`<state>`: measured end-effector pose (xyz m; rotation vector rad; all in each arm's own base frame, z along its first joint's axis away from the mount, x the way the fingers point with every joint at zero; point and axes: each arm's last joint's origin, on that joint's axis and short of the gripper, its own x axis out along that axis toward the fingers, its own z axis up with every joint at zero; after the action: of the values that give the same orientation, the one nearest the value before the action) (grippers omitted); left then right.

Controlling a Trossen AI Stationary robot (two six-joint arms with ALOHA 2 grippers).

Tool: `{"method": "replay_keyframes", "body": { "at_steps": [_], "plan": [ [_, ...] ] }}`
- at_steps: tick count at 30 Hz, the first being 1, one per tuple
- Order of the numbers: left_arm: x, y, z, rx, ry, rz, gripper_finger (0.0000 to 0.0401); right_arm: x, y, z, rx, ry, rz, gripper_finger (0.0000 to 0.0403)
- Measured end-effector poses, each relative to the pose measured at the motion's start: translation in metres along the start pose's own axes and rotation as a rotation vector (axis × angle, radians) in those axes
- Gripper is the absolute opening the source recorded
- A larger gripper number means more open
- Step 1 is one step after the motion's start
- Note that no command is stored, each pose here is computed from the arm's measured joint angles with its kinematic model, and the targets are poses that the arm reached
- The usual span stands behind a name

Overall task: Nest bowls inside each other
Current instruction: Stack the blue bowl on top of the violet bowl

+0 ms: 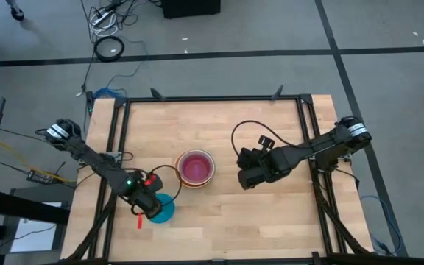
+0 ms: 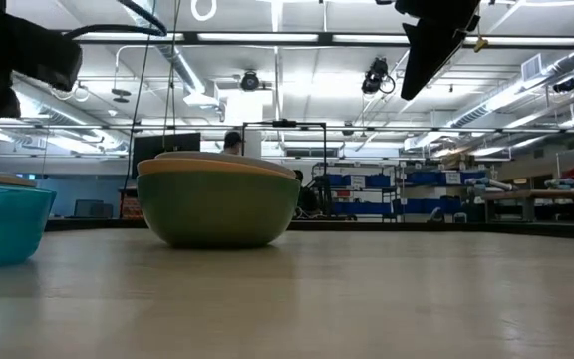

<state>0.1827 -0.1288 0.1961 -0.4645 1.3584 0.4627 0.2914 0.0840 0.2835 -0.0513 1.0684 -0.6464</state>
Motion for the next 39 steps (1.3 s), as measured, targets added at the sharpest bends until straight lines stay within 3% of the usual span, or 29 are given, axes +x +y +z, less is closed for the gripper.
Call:
{"method": "replay_keyframes", "body": {
  "at_steps": [12,15,18,21,25,30,34,39],
  "plan": [
    [0.026,-0.016,0.001,0.049,0.043,0.022,0.0123,0.001,0.0,0.002,0.003,-0.005,0.006,0.005],
    [0.029,-0.017,0.001,0.076,0.071,0.015,0.0088,0.002,-0.001,0.003,-0.004,-0.008,0.008,0.0051],
    [0.03,-0.018,0.001,0.096,0.076,0.004,0.0025,0.002,-0.001,0.003,-0.002,-0.01,0.009,0.0051],
    [0.025,-0.019,0.002,0.103,0.054,-0.024,0.001,0.002,-0.001,0.004,-0.002,-0.011,0.009,0.0051],
    [0.005,-0.015,0.007,0.086,-0.052,-0.063,0.0006,0.003,-0.002,0.004,-0.004,-0.011,0.008,0.005],
    [-0.043,-0.003,0.027,0.042,-0.319,-0.144,0.0004,0.005,-0.004,0.007,0.0,-0.009,0.003,0.005],
    [-0.063,0.014,0.057,-0.003,-0.522,-0.091,0.0003,0.008,-0.006,0.01,0.006,-0.018,0.005,0.005],
    [-0.063,0.031,0.1,-0.049,-0.604,-0.041,0.0003,0.01,-0.009,0.013,0.005,-0.02,0.003,0.0048]
  ]
}}
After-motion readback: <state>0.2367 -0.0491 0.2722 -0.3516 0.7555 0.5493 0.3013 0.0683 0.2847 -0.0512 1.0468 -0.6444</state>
